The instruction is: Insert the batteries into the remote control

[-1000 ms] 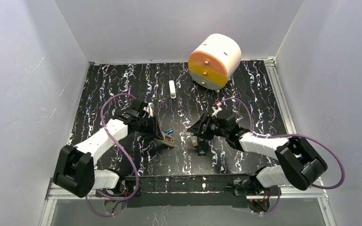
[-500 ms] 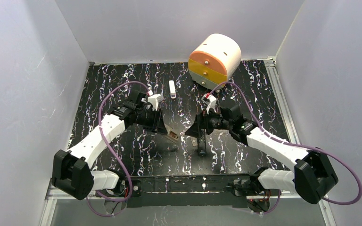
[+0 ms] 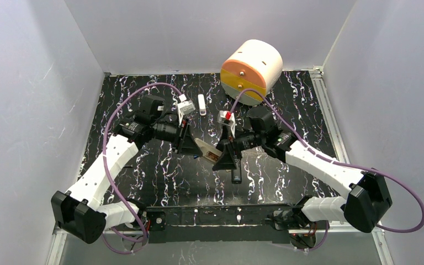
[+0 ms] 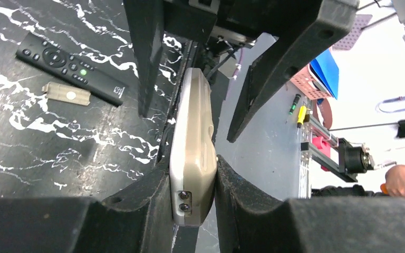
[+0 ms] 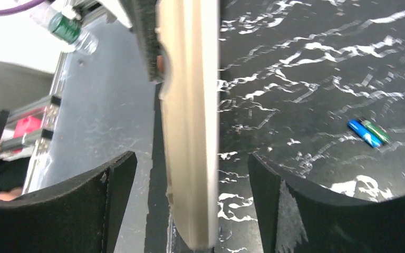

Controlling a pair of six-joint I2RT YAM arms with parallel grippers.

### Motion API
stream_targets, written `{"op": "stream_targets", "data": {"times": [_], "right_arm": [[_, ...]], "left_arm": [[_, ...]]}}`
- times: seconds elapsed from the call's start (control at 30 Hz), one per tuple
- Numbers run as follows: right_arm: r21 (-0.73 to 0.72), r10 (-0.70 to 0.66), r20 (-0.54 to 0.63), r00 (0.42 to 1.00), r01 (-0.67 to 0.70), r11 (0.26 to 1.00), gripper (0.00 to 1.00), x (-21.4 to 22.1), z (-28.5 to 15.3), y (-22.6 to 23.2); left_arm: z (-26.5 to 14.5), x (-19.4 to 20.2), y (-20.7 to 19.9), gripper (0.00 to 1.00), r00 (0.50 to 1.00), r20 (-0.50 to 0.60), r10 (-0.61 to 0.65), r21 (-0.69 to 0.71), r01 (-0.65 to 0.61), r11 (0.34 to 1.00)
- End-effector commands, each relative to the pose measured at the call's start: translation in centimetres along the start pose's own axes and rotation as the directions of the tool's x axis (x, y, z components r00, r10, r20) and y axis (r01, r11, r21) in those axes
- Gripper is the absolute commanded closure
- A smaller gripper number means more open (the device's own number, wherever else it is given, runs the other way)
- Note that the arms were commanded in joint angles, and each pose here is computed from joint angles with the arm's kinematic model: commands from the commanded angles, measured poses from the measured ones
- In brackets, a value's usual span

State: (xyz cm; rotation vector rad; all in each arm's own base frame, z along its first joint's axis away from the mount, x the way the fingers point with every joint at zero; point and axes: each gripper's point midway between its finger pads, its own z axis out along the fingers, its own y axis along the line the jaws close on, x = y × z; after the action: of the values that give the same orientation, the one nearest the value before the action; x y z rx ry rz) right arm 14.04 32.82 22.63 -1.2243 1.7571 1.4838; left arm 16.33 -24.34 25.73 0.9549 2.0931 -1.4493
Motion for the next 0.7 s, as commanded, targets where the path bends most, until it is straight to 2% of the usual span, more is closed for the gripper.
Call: {"op": "stream_targets", "data": {"times": [0.0, 0.13, 0.23, 0.3, 0.37, 0.43, 0.5, 0.53, 0.67], "right_arm": [[-0.167, -0.083, -0.048, 0.995, 0.074, 0.983, 0.22, -0.4, 0.4, 3.9], [-0.292, -0.068, -0.057, 0.996, 0.049, 0.955, 0.50, -1.0, -0.2, 6.5], [-0.319, -0.041, -0.062, 0.997, 0.020, 0.948, 0.61, -0.9, -0.4, 7.2], [-0.321, -0.035, -0.062, 0.997, 0.013, 0.947, 0.65, -0.7, -0.6, 7.4], [-0.324, -0.039, -0.040, 0.998, 0.024, 0.946, 0.76, -1.2, -0.6, 7.7], [-0.335, -0.035, -0.013, 0.999, 0.028, 0.942, 0.93, -1.8, -0.7, 8.1], [-0.332, -0.038, 0.016, 0.999, 0.041, 0.942, 0.99, -2.6, -0.6, 8.2], [-0.326, -0.035, 0.032, 0.999, 0.043, 0.944, 0.99, -2.9, -0.6, 8.2], [-0.278, -0.029, 0.106, 0.994, 0.058, 0.959, 0.99, -4.2, -0.5, 7.9]], "left_arm": [[-1.2, -0.5, -3.9, 1.00, 0.995, 0.015, 0.102, 0.136, -0.103, 0.985], [-1.7, -0.6, -4.5, 1.00, 0.990, 0.020, 0.143, 0.131, -0.144, 0.981], [-1.7, -0.5, -4.5, 1.00, 0.987, 0.014, 0.158, 0.128, -0.159, 0.979], [-1.8, -0.4, -4.7, 1.00, 0.987, 0.014, 0.161, 0.137, -0.161, 0.977], [-1.8, -0.4, -4.9, 0.99, 0.986, 0.018, 0.164, 0.145, -0.164, 0.976], [-1.8, -0.8, -4.8, 0.85, 0.988, 0.026, 0.153, 0.131, -0.155, 0.979], [-1.8, -1.7, -4.6, 0.50, 0.988, 0.044, 0.145, 0.098, -0.149, 0.984], [-1.9, -2.2, -4.4, 0.41, 0.987, 0.060, 0.148, 0.070, -0.152, 0.986], [-1.9, -5.0, -4.2, 0.34, 0.970, 0.202, 0.135, 0.017, -0.141, 0.990]]}}
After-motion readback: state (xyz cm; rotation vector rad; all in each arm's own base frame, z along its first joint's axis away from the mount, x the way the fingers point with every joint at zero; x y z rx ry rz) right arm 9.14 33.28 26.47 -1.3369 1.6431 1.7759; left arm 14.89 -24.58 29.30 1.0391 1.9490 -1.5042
